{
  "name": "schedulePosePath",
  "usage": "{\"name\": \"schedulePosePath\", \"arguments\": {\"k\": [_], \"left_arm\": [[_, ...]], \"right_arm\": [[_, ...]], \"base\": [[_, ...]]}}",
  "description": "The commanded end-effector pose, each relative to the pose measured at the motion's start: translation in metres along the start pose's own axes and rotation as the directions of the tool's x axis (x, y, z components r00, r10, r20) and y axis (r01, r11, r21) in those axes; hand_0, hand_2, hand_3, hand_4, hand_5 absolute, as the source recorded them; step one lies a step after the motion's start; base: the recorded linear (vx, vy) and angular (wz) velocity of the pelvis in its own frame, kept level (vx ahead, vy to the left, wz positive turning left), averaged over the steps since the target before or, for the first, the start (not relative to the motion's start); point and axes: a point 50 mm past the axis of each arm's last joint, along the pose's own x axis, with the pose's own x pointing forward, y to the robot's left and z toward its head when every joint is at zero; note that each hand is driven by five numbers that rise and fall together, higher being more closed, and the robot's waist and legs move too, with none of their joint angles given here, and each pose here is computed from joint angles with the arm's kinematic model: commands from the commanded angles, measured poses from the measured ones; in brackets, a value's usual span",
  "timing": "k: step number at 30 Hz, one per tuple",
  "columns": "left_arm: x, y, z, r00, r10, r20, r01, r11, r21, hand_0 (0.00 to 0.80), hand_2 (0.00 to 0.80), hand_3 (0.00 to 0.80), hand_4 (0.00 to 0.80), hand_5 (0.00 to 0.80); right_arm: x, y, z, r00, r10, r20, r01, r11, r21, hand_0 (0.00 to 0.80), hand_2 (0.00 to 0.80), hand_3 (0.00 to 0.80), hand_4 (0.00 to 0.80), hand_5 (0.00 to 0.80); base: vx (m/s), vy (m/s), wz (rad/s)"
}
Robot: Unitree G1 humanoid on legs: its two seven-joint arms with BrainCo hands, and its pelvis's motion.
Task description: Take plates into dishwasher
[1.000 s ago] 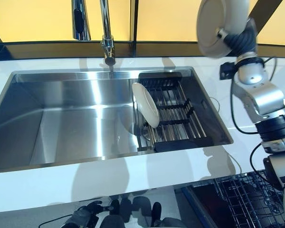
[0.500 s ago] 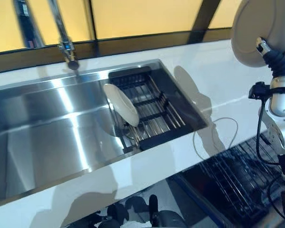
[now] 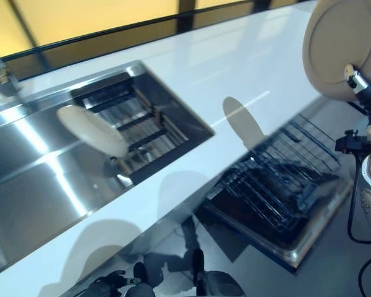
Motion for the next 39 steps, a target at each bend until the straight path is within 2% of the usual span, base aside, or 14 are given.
{"name": "schedulePosePath", "arguments": {"k": [1, 8, 15, 22, 30, 39], "left_arm": [[0.0, 0.022, 0.012, 0.998, 0.055, 0.031, -0.055, 0.998, 0.004, 0.0, 0.0, 0.0, 0.0, 0.0], [0.001, 0.001, 0.007, 0.999, 0.009, 0.039, -0.009, 1.0, 0.011, 0.0, 0.0, 0.0, 0.0, 0.0], [0.0, 0.006, 0.005, 0.999, 0.034, 0.031, -0.034, 0.999, 0.013, 0.0, 0.0, 0.0, 0.0, 0.0], [-0.001, 0.018, 0.014, 0.997, 0.057, 0.057, -0.058, 0.998, 0.013, 0.0, 0.0, 0.0, 0.0, 0.0], [-0.001, 0.022, 0.027, 0.994, 0.052, 0.1, -0.057, 0.997, 0.044, 0.0, 0.0, 0.0, 0.0, 0.0], [-0.002, 0.027, 0.043, 0.99, 0.051, 0.131, -0.063, 0.994, 0.094, 0.0, 0.0, 0.0, 0.0, 0.0]], "right_arm": [[0.004, -0.008, 0.012, 0.995, -0.048, 0.085, 0.045, 0.998, 0.036, 0.8, 0.8, 0.8, 0.8, 0.8], [-0.02, -0.016, -0.015, 0.998, 0.024, -0.052, -0.026, 0.999, -0.031, 0.8, 0.8, 0.8, 0.8, 0.8], [-0.035, -0.025, -0.033, 0.986, 0.074, -0.151, -0.098, 0.983, -0.156, 0.8, 0.8, 0.8, 0.8, 0.8], [-0.039, -0.028, -0.048, 0.941, 0.18, -0.286, -0.276, 0.897, -0.344, 0.8, 0.8, 0.8, 0.8, 0.8], [-0.045, -0.026, -0.071, 0.877, 0.23, -0.421, -0.407, 0.823, -0.397, 0.8, 0.8, 0.8, 0.8, 0.8], [-0.053, -0.016, -0.091, 0.814, 0.276, -0.511, -0.506, 0.768, -0.392, 0.8, 0.8, 0.8, 0.8, 0.8]], "base": [[0.018, -0.137, -0.16], [0.01, -0.156, 0.02], [-0.031, -0.107, 0.04], [-0.039, -0.072, 0.08], [-0.023, -0.062, 0.04], [-0.018, -0.055, 0.06]]}}
